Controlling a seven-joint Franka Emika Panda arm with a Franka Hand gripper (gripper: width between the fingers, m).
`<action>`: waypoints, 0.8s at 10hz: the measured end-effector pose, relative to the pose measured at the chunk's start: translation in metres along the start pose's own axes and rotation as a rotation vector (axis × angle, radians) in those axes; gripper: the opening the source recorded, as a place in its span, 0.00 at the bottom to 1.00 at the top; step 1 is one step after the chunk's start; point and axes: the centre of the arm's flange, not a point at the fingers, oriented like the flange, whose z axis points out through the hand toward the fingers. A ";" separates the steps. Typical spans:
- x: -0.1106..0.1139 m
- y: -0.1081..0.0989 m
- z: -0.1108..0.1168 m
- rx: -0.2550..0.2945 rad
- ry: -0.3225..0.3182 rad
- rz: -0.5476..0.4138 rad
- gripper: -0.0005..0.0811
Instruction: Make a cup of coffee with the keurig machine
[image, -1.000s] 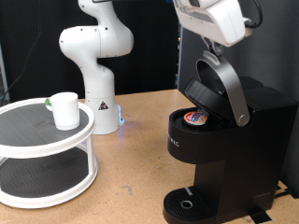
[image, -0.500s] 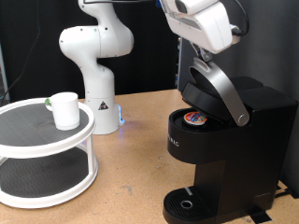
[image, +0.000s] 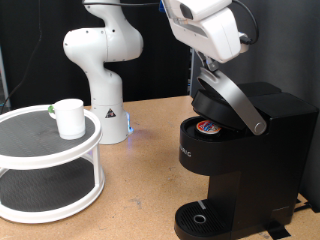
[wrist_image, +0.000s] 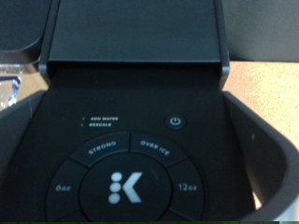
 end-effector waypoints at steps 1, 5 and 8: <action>-0.002 0.002 0.001 -0.001 -0.003 -0.004 0.01; -0.012 0.009 0.006 -0.040 -0.022 -0.011 0.01; -0.033 0.024 0.024 -0.083 -0.060 0.009 0.01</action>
